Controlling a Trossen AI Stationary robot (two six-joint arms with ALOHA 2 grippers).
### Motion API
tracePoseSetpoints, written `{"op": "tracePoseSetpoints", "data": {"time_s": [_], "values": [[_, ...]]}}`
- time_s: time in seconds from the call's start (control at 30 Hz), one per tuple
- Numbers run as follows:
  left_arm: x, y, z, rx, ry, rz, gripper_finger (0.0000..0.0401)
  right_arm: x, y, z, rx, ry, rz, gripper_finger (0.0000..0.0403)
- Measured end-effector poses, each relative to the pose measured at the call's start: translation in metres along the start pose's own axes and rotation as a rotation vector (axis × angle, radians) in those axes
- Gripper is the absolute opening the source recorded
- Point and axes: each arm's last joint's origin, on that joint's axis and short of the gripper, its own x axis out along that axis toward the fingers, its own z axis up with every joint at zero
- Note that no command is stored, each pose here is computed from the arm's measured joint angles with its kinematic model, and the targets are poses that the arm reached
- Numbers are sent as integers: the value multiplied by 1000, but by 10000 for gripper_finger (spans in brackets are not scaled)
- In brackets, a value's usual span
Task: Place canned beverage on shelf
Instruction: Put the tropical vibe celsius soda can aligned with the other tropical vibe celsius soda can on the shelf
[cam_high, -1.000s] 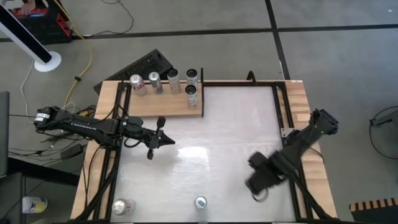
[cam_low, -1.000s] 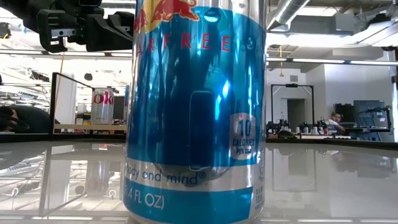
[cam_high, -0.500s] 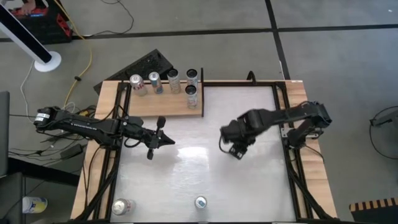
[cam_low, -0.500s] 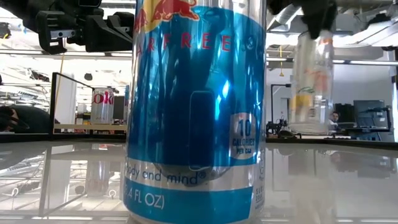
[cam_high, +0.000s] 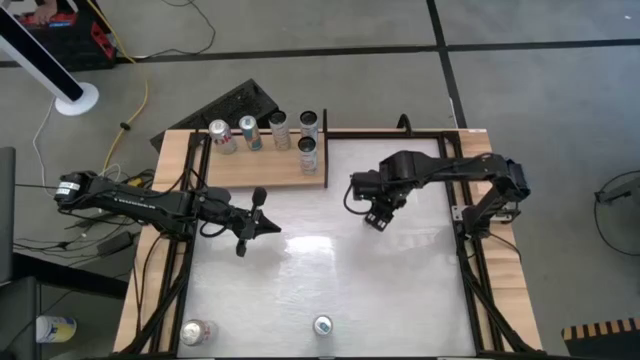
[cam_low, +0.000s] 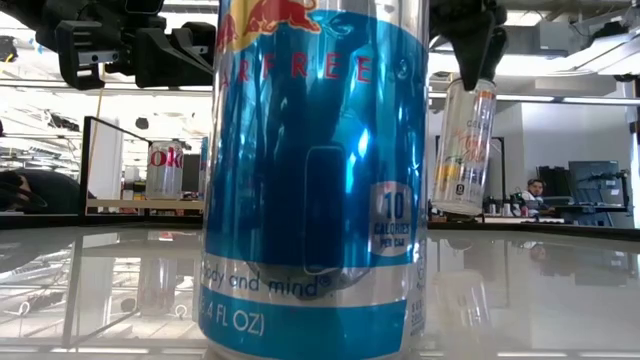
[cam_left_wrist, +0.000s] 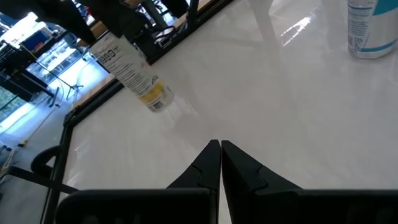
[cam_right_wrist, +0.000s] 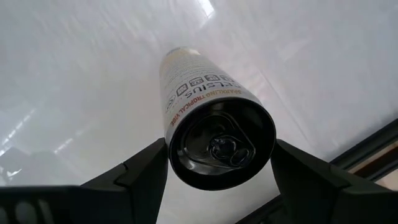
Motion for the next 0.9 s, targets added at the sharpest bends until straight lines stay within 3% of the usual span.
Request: {"op": "tracePoseSetpoints", "data": {"time_s": [0.27, 0.5, 0.77, 0.9], "values": [[0, 0, 0, -13, 0, -1, 0, 7, 3, 6, -5, 22, -19, 282], [0, 0, 0, -13, 3, -3, 0, 34, 18, 22, -109, 80, -33, 282], [0, -1, -1, -14, 14, -11, 0, 35, 23, 22, -121, 76, -17, 284], [0, -1, -2, -19, 15, -12, 0, 34, 23, 21, -115, 71, -14, 303]]}}
